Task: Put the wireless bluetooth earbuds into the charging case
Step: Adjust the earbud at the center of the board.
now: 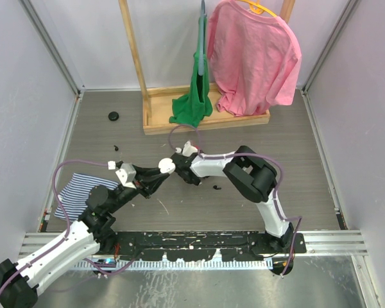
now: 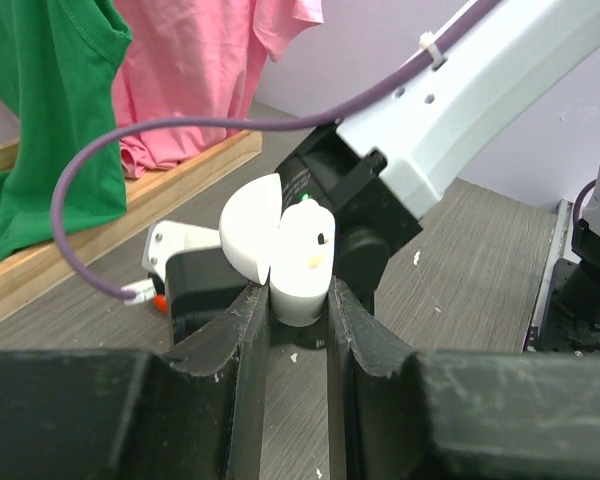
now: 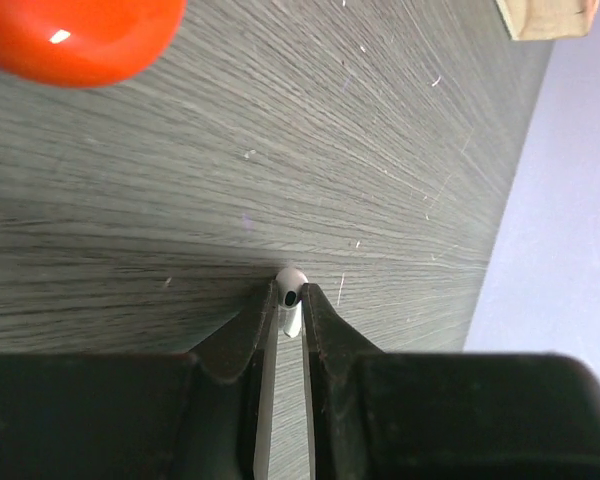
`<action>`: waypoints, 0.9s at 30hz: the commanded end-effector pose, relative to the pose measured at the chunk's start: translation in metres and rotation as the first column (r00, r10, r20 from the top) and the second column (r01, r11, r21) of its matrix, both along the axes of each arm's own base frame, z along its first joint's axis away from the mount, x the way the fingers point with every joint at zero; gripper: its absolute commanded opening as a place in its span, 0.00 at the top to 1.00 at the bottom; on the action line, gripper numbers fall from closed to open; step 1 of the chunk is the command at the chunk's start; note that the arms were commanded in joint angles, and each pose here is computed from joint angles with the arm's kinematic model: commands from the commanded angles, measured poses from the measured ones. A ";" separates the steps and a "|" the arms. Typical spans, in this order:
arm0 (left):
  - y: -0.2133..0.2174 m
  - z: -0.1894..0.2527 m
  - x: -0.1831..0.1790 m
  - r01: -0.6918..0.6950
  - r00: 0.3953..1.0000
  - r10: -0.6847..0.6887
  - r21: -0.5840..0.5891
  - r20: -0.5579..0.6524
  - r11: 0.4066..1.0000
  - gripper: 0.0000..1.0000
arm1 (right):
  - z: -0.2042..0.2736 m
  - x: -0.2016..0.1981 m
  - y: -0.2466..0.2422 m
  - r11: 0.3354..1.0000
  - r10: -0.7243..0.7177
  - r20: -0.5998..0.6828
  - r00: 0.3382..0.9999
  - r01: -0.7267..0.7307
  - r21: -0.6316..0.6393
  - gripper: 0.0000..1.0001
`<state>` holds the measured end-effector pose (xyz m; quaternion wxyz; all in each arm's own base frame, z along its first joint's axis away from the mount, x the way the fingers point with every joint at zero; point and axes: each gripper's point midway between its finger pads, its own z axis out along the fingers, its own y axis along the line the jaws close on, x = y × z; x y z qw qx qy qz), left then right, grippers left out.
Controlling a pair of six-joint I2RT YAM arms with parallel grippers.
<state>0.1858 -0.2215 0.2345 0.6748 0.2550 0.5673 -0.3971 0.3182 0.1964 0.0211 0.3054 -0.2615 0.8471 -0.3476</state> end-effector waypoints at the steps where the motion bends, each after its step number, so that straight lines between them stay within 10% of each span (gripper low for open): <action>1: 0.006 0.016 0.002 -0.030 0.999 0.032 -0.049 0.042 0.998 0.95 | -0.026 -0.017 0.019 1.000 0.001 -0.056 0.998 0.000 0.017 0.98; 27: 0.009 0.017 0.002 -0.043 0.998 0.046 -0.057 0.042 0.997 0.95 | -0.038 -0.041 0.066 0.994 0.105 -0.139 0.985 -0.100 0.045 0.71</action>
